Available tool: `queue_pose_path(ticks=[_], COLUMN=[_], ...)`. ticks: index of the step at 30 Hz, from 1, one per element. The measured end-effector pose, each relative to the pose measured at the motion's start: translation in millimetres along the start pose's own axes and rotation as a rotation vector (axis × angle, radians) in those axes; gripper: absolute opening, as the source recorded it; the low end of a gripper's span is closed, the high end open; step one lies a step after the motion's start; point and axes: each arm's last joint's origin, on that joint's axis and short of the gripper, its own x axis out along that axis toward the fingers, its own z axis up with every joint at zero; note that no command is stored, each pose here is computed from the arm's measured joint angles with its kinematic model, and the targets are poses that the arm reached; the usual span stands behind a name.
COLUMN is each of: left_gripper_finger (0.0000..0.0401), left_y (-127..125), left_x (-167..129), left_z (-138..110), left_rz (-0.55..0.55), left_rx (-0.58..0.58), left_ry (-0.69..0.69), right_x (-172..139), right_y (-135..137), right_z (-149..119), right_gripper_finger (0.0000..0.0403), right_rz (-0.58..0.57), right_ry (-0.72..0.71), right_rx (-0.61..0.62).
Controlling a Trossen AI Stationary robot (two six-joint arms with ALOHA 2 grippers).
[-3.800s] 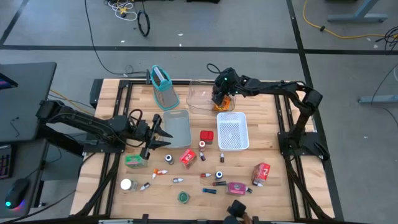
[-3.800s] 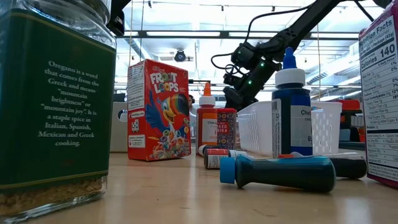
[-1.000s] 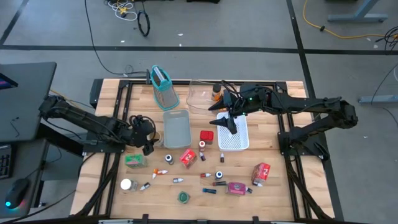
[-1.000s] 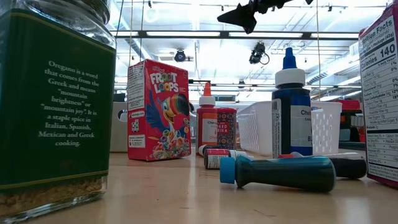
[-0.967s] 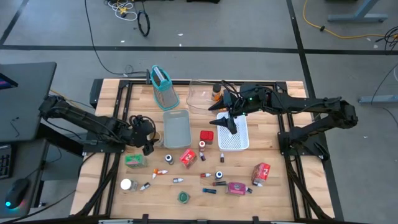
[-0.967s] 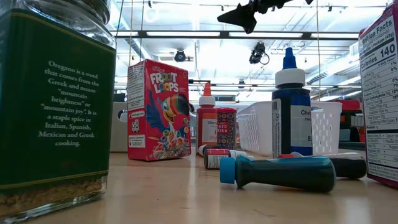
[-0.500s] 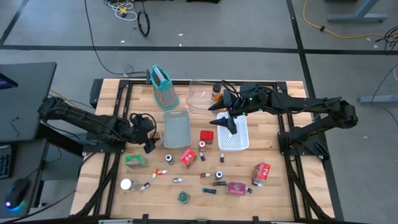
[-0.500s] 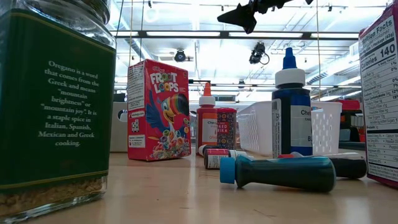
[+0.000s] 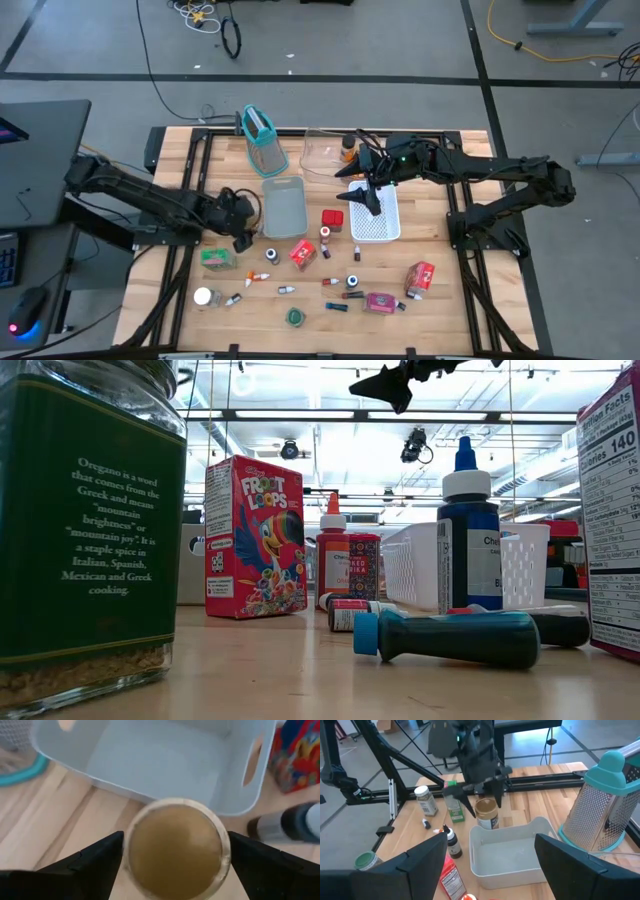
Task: Pick & Place Kitchen Items
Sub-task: Put the gold seasoning bottle into the transparent bin
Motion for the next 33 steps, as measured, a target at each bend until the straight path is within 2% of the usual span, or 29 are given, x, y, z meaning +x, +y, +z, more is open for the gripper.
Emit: queue_pose_path(ticks=[3,11,16,19,22,25,33], left_gripper_finger=[0.0355,0.0323,0.0292,0.0290,0.0290,0.0290,0.0290], left_y=[-3,-10,-11,-11,-11,-15,-17], left_x=[9,22,23,22,19,13,-29], left_z=[-1,0,0,0,3,13,51], left_rz=[0.020,0.028,0.030,0.032,0.032,0.032,0.150], left_rx=[0.064,0.095,0.057,0.013,0.005,-0.001,0.002], left_ry=[0.039,0.053,0.055,0.058,0.065,0.014,-0.066], right_x=[0,0,-1,-2,-3,-5,1], right_y=[0,0,0,0,-1,-1,-2], right_z=[1,3,-11,-19,-26,-32,-56], right_gripper_finger=[0.0311,0.0311,0.0311,0.0311,0.0311,0.0311,0.0311], right_rz=[0.001,0.004,-0.005,-0.010,-0.038,-0.069,-0.189], right_ry=[-0.011,-0.034,0.111,0.195,0.262,0.328,0.390], right_rx=[-0.004,0.033,0.034,0.057,0.079,0.134,0.025])
